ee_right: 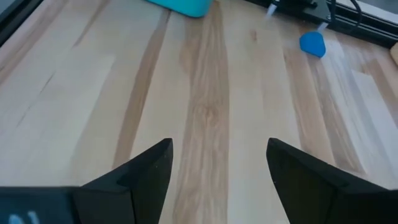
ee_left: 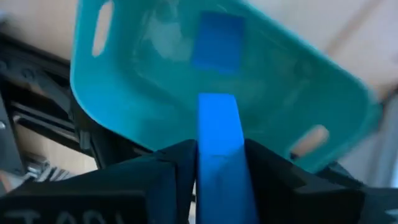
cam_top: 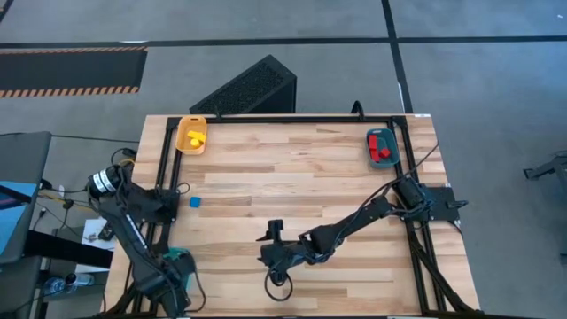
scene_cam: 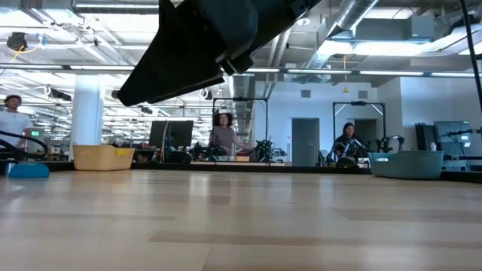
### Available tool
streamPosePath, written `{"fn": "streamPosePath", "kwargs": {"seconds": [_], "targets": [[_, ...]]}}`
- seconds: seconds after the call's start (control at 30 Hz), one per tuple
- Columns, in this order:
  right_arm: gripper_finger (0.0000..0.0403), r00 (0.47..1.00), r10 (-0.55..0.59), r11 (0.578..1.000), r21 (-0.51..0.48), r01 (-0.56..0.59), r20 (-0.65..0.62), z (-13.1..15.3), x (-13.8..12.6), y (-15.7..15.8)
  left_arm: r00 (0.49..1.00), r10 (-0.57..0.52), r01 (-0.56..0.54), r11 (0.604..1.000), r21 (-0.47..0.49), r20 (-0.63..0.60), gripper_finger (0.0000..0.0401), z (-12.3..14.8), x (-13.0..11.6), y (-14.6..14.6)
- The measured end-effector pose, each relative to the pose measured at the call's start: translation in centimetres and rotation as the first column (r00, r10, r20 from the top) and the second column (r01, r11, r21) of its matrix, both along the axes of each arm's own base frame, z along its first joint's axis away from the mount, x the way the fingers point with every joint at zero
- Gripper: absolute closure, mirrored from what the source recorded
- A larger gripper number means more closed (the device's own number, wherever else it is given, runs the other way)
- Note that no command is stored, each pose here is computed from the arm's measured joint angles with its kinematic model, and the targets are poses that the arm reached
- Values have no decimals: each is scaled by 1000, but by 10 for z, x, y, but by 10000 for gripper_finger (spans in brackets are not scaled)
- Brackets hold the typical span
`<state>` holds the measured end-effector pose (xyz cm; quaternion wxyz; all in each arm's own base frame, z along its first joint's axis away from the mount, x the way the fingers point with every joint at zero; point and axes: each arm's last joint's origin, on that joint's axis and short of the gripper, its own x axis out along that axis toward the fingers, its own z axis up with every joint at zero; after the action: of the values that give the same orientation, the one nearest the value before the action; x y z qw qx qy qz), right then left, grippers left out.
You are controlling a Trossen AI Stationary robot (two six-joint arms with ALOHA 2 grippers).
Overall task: Sort & place blocks by color
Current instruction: Put the bottom blue block into the green bin, then put the blue block into the green bin
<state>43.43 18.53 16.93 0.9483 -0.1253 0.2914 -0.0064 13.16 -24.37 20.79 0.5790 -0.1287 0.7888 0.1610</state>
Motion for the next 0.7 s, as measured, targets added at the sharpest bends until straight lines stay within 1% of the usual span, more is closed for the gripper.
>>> {"fn": "streamPosePath", "kwargs": {"seconds": [0.13, 0.27, 0.37, 0.43, 0.5, 0.6, 0.7], "targets": [[121, 1000, -9, 1000, 12, 9, -1, 0, 2, -4, 999, 45, -46, 996, 79, 8, 262, -12, -5, 7], [121, 999, -34, 997, 63, 33, 12, 1, 5, -10, 997, 55, -60, 993, 105, 50, 215, -13, -4, 8], [121, 998, -24, 988, 154, 15, 58, -2, 14, -14, 998, 33, -38, 993, 108, 46, 181, -13, -4, 9], [121, 995, -8, 973, 229, -16, 102, -10, 22, -17, 999, 28, -32, 994, 105, 41, 163, -13, -3, 10], [121, 992, -7, 967, 252, -24, 123, -19, 28, -22, 999, 18, -23, 994, 105, 43, 151, -10, -1, 10], [121, 975, -41, 958, 285, -24, 220, -27, 41, -34, 999, -9, 4, 994, 106, 43, 144, -1, 3, 10], [121, 954, -77, 954, 299, -14, 290, -32, 55, -53, 998, -52, 44, 983, 177, 43, 143, 15, 4, 14]]}}
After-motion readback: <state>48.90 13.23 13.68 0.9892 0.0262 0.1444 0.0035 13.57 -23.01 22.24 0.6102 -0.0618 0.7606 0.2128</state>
